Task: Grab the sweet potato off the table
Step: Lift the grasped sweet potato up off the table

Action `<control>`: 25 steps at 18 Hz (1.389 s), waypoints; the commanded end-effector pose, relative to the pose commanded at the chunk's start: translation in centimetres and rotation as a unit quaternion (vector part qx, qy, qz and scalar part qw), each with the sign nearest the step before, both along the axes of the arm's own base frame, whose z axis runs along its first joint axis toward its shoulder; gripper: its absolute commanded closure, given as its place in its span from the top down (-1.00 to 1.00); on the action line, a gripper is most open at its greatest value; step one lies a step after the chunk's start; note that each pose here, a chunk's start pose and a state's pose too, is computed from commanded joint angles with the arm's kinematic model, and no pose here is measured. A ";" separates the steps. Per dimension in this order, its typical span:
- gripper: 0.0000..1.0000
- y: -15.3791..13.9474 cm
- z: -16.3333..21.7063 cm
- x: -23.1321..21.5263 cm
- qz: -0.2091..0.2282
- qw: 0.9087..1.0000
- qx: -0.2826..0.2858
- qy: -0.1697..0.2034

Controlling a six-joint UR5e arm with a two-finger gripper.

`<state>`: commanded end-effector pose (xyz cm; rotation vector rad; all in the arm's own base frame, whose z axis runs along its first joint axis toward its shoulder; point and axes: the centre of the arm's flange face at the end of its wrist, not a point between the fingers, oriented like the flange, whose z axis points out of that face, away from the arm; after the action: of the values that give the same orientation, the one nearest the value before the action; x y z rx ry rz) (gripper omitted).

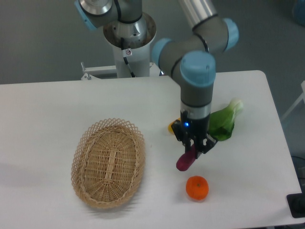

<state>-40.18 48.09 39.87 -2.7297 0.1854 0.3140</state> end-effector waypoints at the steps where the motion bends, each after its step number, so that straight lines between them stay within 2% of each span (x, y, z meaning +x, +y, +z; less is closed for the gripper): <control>1: -0.54 0.1 1.0 0.3 0.010 1.000 0.014 -0.004; 4: -0.54 0.6 2.6 0.5 0.025 0.998 0.048 -0.020; 7: -0.54 1.0 4.0 0.2 0.026 0.998 0.058 -0.011; 25: -0.54 0.9 4.4 0.0 0.026 0.998 0.056 -0.005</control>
<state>-40.18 48.98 44.28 -2.6273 0.0914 0.3158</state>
